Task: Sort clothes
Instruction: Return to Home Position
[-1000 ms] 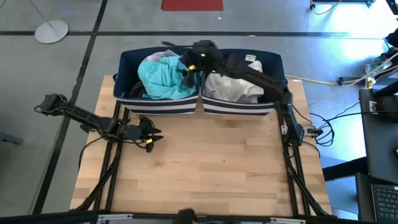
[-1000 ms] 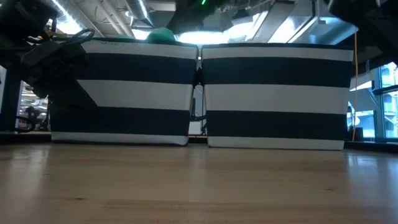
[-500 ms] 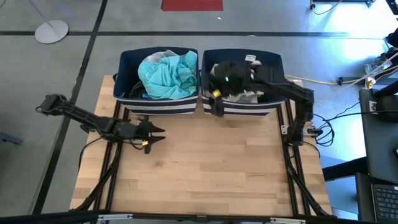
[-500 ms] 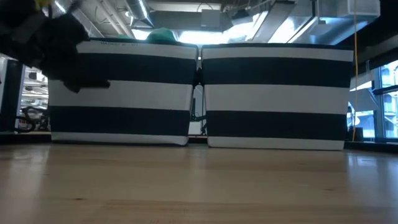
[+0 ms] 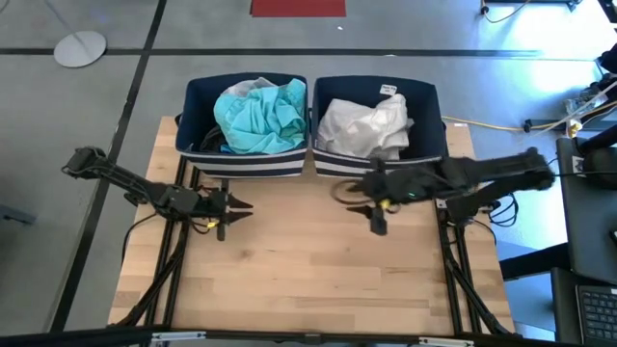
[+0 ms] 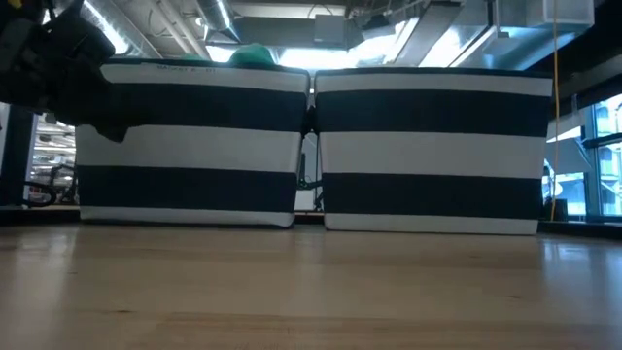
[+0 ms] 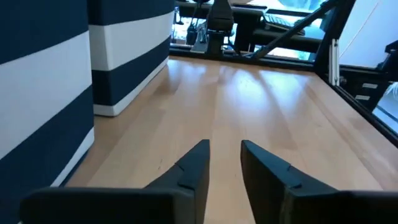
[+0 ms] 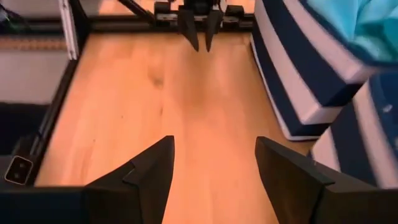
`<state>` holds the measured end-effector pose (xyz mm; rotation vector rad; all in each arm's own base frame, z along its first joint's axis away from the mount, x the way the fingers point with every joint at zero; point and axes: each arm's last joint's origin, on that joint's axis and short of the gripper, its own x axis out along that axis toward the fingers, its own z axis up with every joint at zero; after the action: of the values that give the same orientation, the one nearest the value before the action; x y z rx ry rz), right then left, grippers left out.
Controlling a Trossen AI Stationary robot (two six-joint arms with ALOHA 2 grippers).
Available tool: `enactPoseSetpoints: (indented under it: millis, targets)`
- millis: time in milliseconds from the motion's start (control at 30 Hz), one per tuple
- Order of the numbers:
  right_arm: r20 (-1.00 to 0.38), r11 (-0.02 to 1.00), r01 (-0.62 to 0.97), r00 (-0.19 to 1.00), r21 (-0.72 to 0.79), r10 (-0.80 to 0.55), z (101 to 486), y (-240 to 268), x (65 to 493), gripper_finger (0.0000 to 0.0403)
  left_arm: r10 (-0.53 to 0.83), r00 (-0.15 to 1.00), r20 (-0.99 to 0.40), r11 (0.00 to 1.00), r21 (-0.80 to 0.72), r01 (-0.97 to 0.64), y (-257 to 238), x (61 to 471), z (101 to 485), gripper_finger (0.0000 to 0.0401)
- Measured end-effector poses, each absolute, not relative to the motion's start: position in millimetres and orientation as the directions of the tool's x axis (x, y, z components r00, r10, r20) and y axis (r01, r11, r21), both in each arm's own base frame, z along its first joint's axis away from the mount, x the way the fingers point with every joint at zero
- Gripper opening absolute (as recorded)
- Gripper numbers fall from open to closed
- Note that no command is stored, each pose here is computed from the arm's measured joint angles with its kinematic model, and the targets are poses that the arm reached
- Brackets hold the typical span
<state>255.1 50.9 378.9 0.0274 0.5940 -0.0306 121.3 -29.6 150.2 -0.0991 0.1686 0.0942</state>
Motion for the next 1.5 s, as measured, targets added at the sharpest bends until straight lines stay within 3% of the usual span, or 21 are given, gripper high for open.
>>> enactPoseSetpoints:
  millis: [233,333,567,733,933,1167,1500]
  targets:
    - [-0.343,0.995,0.032,0.939,0.092,0.002,305,40,194,0.0225,0.097,0.975,-0.201,0.994,-0.034,-0.106,-29,120,147,0.0062]
    - [-0.292,0.994,0.037,0.957,0.1,-0.006,270,33,176,0.0205,0.099,0.969,-0.226,0.993,-0.048,-0.112,-29,120,145,0.0056]
    - [-0.161,0.994,-0.016,0.986,0.107,0.033,204,18,144,0.0091,0.097,0.973,-0.208,0.995,0.01,-0.097,-29,119,147,0.0012]
    - [-0.118,0.991,-0.052,0.991,0.122,0.066,183,6,130,0.001,0.096,0.976,-0.193,0.995,0.012,-0.096,-28,119,148,0.0004]
    - [-0.124,0.993,-0.031,0.991,0.115,0.045,177,-1,116,0.0025,0.072,0.986,-0.15,0.997,-0.007,-0.074,-28,117,153,0.0002]
    - [-0.122,0.995,0.004,0.993,0.096,0.007,175,-2,101,0.0004,0.063,0.996,-0.059,0.998,-0.014,-0.064,-27,111,163,0.0002]
    - [-0.087,0.995,0.0,0.996,0.1,0.009,173,-2,93,0.0007,0.08,0.995,0.055,0.997,-0.004,-0.08,-22,101,174,0.0003]
